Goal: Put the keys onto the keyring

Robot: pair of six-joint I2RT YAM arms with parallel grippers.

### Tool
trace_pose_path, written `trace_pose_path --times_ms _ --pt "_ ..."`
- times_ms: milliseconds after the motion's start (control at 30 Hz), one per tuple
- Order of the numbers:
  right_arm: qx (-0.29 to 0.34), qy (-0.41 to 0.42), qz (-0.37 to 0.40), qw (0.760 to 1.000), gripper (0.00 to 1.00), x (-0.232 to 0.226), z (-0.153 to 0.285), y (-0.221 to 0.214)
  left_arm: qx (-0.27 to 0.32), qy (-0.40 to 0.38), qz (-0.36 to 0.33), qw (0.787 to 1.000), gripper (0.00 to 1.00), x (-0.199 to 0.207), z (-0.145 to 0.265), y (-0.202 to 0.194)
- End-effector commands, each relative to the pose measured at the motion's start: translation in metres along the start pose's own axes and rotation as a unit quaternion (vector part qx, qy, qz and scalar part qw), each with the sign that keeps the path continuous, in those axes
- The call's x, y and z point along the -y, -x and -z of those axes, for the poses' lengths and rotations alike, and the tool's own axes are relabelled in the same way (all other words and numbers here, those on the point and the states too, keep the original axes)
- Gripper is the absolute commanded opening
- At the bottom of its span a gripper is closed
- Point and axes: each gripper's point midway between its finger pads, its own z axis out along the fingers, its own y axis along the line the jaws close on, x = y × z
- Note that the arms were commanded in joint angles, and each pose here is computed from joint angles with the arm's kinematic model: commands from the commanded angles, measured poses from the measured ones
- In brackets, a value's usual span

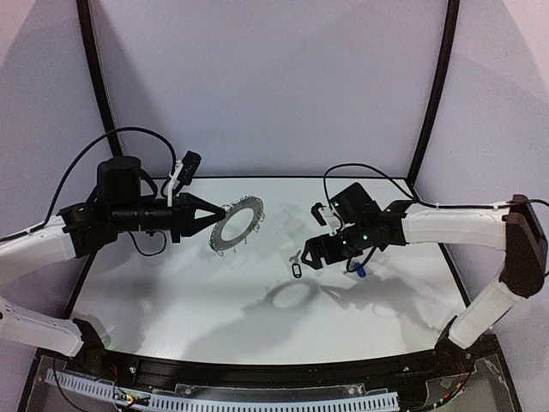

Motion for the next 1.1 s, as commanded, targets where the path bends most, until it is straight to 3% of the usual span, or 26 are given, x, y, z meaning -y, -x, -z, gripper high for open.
trace_pose_path --times_ms 0,133,200,300,600,1067 --pt "-0.04 -0.027 -0.017 0.999 0.9 0.008 -0.013 0.0 0.009 0.077 0.034 0.996 0.01 -0.023 0.011 -0.008" --pt "-0.069 -0.018 -0.024 0.997 0.75 0.002 -0.032 0.002 0.005 0.103 0.047 0.994 0.01 -0.03 0.017 -0.019" --pt "-0.065 -0.007 -0.046 0.997 0.61 -0.003 -0.045 0.006 0.006 0.116 0.051 0.992 0.01 -0.034 0.021 -0.023" --pt "-0.054 -0.02 -0.072 0.996 0.54 0.003 -0.054 0.009 0.009 0.126 0.053 0.991 0.01 -0.036 0.025 -0.025" --pt "-0.051 -0.039 -0.152 0.986 0.42 0.009 -0.085 0.012 0.008 0.134 0.049 0.99 0.01 -0.038 0.026 -0.027" --pt "-0.038 -0.045 -0.174 0.983 0.3 0.013 -0.101 0.016 0.0 0.129 0.058 0.99 0.01 -0.035 0.027 -0.031"
